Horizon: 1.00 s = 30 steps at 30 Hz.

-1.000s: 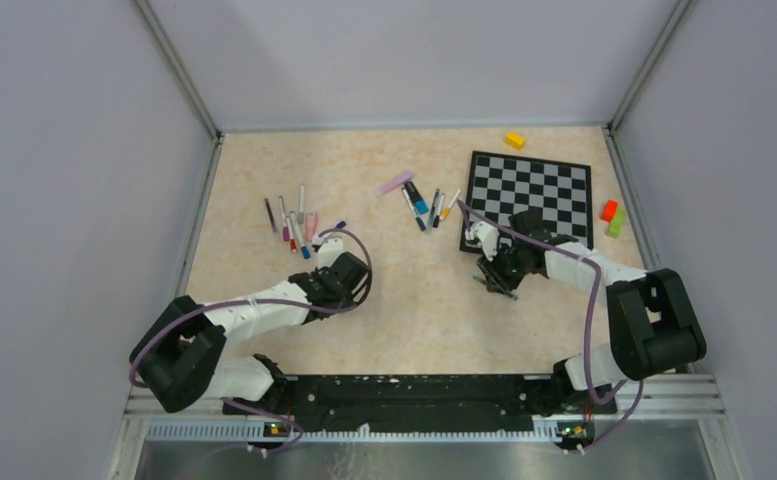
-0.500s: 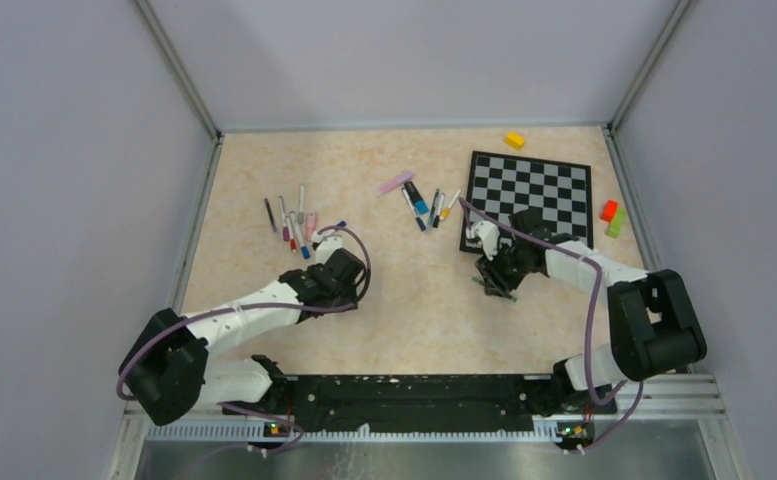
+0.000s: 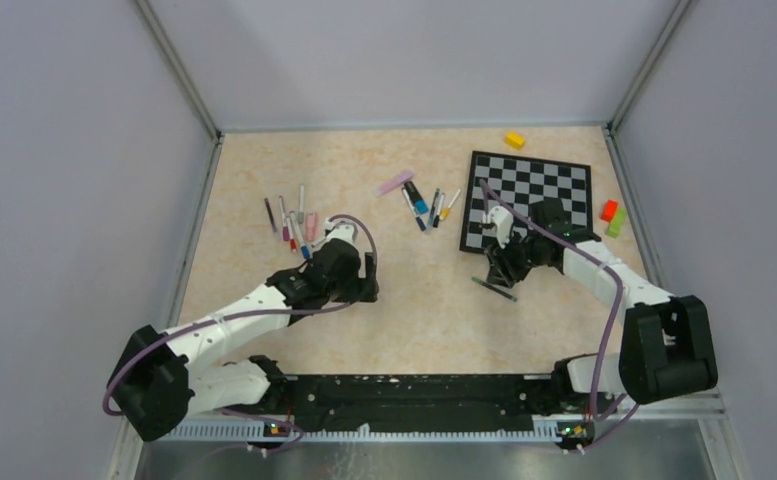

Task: Open the pen caps
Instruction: Pick up the pen from the center of the board.

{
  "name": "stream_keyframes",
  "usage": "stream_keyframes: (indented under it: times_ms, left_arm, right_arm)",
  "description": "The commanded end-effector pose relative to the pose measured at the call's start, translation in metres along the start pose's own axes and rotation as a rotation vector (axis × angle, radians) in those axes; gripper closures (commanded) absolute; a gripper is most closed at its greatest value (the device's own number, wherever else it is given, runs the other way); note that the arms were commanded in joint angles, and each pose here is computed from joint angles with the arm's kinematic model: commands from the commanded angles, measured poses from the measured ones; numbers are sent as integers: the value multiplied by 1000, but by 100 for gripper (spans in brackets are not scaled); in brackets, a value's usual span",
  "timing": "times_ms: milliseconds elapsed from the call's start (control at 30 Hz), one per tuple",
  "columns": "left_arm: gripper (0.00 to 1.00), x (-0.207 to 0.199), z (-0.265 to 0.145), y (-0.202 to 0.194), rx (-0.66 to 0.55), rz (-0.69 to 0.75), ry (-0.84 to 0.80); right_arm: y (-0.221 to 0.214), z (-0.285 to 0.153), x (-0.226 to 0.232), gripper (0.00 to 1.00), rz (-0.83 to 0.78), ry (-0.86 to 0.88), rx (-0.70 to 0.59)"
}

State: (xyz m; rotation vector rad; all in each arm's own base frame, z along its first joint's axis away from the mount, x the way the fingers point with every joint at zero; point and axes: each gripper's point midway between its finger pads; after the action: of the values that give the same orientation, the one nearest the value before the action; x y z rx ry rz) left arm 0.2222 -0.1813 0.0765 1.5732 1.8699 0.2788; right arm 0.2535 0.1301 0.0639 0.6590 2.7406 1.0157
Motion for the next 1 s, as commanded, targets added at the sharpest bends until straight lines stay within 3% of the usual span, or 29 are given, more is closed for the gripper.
stream_keyframes:
  times_ms: [0,367,500,667,867,967]
  left_arm:
    - [6,-48,-7,25,-70,54,-228]
    - [5,-97,26,100,-137,29,-403]
    - [4,-104,53,131,-132,219,-417]
    - [2,-94,86,177,-162,456,-308]
    - [1,-73,135,218,-201,571,-237]
    - [7,-75,154,225,-176,623,-291]
  right_arm:
    - [32,-26,-5,55,-36,-11,-129]
    - [45,-41,-8,50,-31,-46,-165]
    - [42,-41,-10,50,-30,-56,-156]
    - [39,-39,-10,50,-32,-55,-148]
    - [38,-37,-10,50,-31,-49,-141]
    - [37,-37,-9,50,-30,-47,-140]
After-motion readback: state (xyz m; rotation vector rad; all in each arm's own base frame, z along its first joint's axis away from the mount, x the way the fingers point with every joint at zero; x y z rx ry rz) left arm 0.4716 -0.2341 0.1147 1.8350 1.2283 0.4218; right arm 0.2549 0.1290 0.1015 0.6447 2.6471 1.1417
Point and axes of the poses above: each gripper's point midway between its finger pads, its own z axis out along the fingers, its own x axis along the line the jaws close on, y = z × x, and after that the axes turned 12 degrees about -z, right-handed
